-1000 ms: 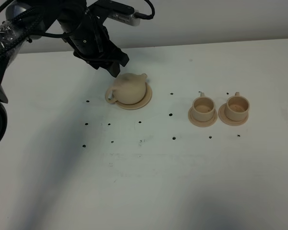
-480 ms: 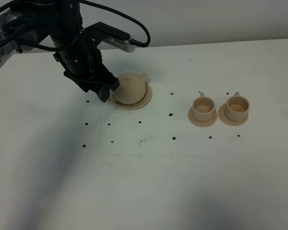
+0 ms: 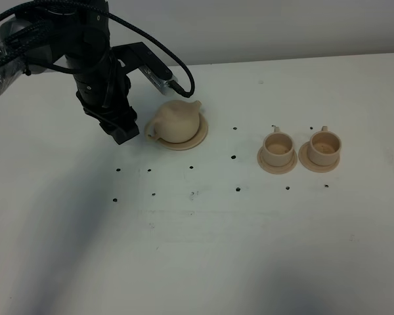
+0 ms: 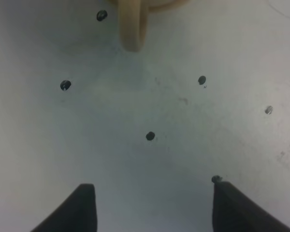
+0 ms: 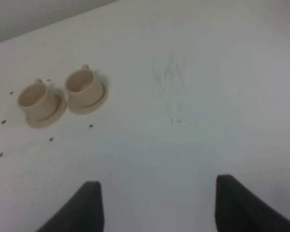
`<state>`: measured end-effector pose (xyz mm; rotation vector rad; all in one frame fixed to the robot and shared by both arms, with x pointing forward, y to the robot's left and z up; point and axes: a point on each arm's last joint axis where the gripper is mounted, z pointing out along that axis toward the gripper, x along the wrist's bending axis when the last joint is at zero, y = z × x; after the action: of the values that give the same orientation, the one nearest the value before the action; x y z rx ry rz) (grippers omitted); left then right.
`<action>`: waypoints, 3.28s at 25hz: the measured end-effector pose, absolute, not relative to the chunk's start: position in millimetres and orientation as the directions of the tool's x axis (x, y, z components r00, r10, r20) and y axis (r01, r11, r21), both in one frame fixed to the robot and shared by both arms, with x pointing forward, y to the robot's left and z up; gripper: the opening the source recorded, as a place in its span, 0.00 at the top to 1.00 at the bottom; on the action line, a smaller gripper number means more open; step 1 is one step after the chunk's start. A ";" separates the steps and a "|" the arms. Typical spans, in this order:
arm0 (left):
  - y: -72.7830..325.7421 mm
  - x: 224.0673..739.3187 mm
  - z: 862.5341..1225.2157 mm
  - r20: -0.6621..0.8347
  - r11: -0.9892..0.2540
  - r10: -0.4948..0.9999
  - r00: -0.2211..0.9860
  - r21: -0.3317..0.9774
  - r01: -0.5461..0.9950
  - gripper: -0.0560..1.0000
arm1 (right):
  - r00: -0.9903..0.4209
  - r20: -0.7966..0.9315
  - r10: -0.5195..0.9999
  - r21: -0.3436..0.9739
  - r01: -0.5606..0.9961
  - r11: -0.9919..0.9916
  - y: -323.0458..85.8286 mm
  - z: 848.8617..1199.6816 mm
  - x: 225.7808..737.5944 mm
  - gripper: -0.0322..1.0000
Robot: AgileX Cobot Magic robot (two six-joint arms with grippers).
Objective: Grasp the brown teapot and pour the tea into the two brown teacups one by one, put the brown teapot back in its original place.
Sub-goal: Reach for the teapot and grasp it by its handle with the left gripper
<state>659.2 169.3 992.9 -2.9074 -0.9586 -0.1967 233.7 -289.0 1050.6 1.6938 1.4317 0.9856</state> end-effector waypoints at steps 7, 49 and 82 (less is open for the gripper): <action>169.2 659.2 992.9 0.144 -0.802 0.587 0.796 -0.029 0.597 0.45 | 0.100 0.111 0.989 0.878 0.457 -0.145 -289.0 1050.6 233.7 0.49; 143.3 708.2 940.4 0.109 -0.817 0.575 0.811 0.022 0.576 0.45 | 0.100 0.111 0.989 0.878 0.456 -0.144 -289.0 1050.6 233.6 0.49; 140.1 712.0 940.8 0.126 -0.839 0.544 0.830 0.070 0.539 0.45 | 0.100 0.111 0.989 0.879 0.455 -0.144 -289.0 1050.7 233.6 0.49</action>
<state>712.0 140.1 940.8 -3.0346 -0.8982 -0.2242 233.6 -289.0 1050.7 1.6924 1.4305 0.9867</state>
